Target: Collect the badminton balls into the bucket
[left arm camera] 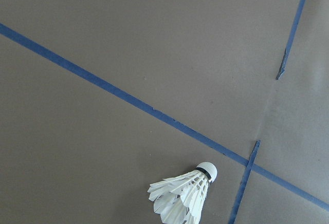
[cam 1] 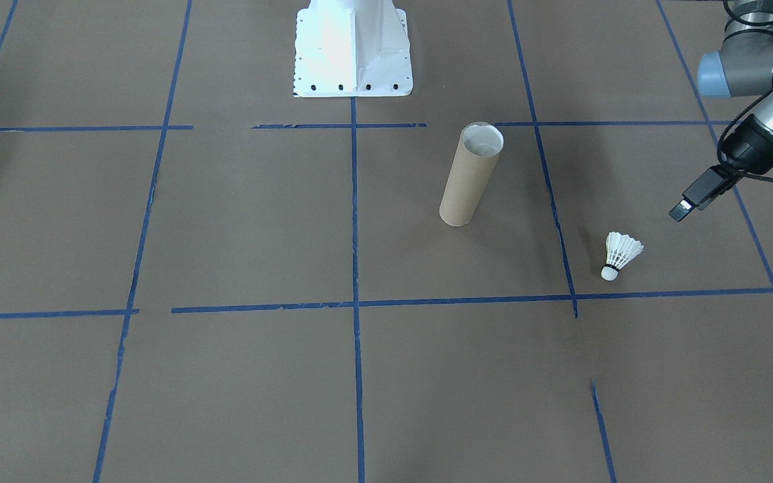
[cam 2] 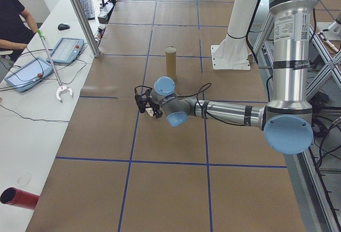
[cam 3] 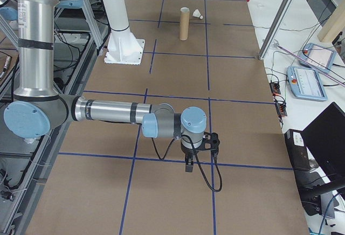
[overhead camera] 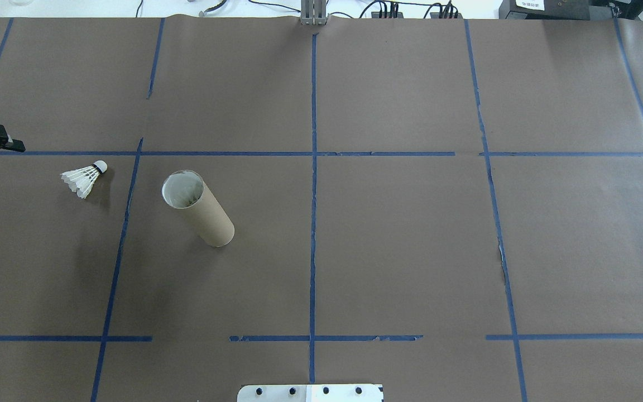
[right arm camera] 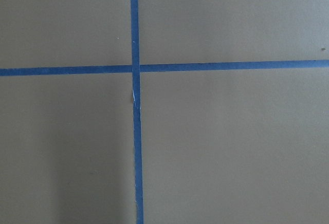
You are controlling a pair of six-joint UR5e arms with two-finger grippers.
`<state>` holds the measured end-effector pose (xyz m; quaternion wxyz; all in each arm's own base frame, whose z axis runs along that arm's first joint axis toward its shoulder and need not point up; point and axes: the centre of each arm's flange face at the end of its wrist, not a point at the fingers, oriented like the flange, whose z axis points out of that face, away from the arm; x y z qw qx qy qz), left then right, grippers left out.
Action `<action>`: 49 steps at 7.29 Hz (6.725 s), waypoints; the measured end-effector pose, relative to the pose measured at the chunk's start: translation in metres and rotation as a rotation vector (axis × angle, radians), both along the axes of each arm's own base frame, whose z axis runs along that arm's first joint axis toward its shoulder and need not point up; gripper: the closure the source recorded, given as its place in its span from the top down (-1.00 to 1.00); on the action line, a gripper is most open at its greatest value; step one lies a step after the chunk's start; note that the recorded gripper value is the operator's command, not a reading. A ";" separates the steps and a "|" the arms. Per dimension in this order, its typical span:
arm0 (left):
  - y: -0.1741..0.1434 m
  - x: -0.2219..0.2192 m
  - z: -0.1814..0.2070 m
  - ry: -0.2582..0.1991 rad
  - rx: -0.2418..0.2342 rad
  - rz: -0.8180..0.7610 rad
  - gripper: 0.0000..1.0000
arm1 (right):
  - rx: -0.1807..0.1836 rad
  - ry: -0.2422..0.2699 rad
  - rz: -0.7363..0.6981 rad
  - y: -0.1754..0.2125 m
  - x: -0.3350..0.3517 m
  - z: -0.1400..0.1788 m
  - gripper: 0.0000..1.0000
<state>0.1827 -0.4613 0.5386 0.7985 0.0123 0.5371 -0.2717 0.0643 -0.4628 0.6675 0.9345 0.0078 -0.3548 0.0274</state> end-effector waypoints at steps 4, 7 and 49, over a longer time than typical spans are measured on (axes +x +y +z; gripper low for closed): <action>-0.009 0.059 0.005 0.056 -0.040 -0.039 1.00 | 0.000 0.000 0.000 0.000 0.000 0.000 1.00; -0.029 0.076 0.005 0.053 -0.050 -0.062 1.00 | 0.000 0.000 0.000 0.000 0.000 0.000 1.00; -0.032 -0.011 -0.424 -0.428 0.572 0.354 -1.00 | 0.000 0.000 0.000 0.000 0.000 0.000 1.00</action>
